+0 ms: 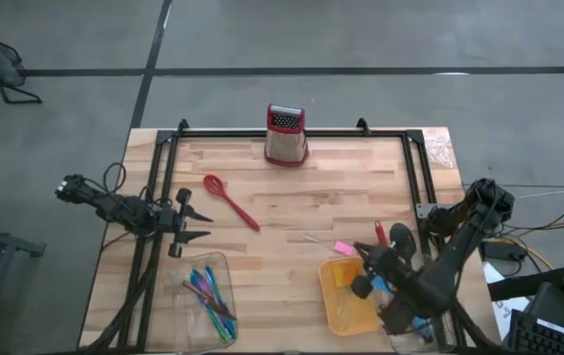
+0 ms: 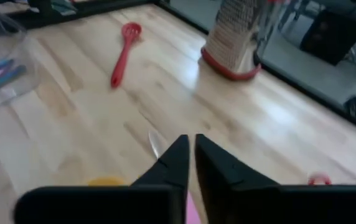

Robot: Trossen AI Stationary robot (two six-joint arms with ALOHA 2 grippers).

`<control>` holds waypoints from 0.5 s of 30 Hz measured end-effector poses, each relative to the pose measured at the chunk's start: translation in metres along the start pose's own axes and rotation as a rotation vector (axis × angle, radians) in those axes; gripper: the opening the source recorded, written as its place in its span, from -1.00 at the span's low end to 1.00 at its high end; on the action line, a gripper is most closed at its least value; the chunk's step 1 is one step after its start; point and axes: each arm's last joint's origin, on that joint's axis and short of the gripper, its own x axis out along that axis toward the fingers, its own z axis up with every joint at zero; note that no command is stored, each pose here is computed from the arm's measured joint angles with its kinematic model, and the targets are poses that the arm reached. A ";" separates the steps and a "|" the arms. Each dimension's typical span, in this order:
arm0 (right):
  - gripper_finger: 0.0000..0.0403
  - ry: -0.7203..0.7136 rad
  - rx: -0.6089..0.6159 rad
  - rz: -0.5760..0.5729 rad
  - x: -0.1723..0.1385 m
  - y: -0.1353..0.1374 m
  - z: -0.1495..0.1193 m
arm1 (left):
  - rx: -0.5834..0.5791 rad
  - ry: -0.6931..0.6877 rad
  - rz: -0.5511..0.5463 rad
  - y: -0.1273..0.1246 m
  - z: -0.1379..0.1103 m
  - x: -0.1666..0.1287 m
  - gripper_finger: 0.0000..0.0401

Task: Pick & Place Kitchen Items
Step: Put the red serving spoon into the right transparent bin

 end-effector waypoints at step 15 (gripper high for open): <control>-0.96 -0.059 -0.135 0.039 0.038 0.018 0.036 | -0.110 -0.243 -0.029 0.002 0.024 -0.003 -0.21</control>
